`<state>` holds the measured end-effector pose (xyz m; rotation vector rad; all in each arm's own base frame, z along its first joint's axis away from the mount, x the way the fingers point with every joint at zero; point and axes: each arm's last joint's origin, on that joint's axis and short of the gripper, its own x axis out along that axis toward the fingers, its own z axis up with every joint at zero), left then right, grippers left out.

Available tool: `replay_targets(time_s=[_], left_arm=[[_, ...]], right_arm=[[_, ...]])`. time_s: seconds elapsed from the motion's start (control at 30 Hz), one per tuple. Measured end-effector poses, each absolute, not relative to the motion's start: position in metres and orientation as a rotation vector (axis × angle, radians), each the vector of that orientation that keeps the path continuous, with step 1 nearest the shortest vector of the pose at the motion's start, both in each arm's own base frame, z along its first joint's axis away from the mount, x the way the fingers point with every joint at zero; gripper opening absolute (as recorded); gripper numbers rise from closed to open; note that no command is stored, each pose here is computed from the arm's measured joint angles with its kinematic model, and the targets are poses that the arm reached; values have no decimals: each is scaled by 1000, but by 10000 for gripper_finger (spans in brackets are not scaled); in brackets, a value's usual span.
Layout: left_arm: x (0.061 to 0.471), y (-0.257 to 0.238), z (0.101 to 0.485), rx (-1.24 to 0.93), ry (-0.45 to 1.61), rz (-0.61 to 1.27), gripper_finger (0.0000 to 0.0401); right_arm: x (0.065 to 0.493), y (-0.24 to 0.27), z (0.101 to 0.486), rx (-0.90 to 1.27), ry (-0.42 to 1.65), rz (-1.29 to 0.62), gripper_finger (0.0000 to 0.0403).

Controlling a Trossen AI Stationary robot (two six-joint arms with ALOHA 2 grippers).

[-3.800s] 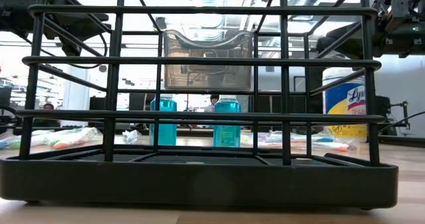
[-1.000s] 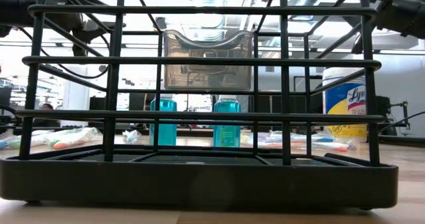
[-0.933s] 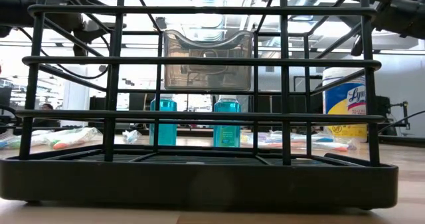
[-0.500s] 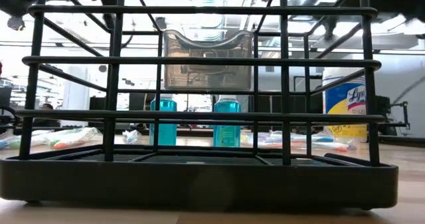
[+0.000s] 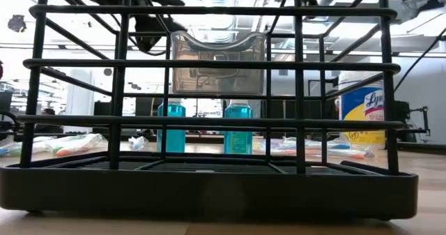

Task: Pick & Place toothbrushing station
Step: Put the mouthwash into the mesh organizer

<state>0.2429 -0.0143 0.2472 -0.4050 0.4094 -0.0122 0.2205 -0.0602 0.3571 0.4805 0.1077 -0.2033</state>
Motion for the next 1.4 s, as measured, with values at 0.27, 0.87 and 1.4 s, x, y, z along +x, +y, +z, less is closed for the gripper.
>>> replay_targets(time_s=[0.27,0.87,1.4], left_arm=[[241,-13,221,-332,653,6,221],[259,-33,186,-331,791,-80,222],[273,-34,174,-361,751,-72,222]], right_arm=[[224,-61,353,551,137,-215,189],[245,-55,342,561,173,-146,196],[245,-54,345,559,154,-118,199]])
